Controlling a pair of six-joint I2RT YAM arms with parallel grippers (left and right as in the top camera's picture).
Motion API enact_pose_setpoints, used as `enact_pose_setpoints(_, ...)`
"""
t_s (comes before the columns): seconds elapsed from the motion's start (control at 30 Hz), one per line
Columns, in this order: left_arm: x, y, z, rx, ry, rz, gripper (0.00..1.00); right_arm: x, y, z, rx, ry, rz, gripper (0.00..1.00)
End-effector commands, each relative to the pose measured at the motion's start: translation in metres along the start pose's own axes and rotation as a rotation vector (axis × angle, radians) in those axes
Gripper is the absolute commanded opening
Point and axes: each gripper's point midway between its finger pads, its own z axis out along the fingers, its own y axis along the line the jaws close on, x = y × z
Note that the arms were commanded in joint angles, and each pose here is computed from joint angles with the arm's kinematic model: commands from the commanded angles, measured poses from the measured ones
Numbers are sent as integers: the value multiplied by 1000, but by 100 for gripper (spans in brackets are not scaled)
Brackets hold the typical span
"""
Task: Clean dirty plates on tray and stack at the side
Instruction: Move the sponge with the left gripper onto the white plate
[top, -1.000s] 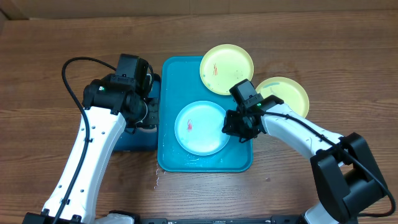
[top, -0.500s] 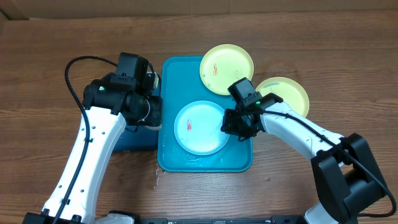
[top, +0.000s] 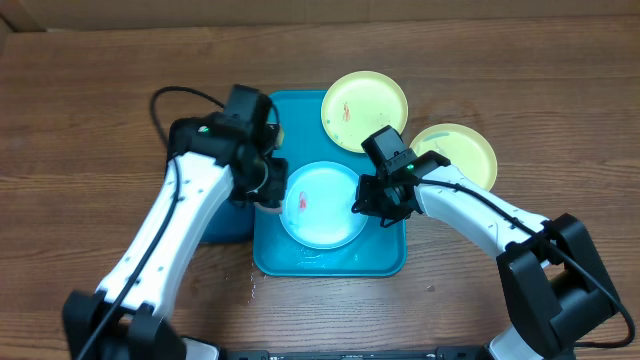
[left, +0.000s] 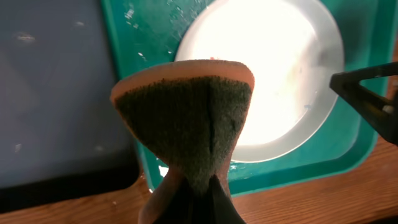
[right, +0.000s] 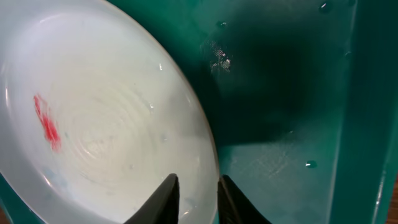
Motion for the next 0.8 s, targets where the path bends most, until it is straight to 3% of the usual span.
enact_pose_setpoints(0.0,1,-10,19,10,52,31,4,1,-2,4,17,-3,2,19)
enact_pose_setpoints(0.33,-6,-26,54,36,96,62,4,10,-12,15,30,11,55,17)
enact_pose_setpoints(0.47,-10,-29,57,47,82,79,4,11,-12,16,26,11,57,4)
enact_pose_setpoints(0.77,-14,-29,64,45,78,110,4,8,-4,16,-13,8,52,4)
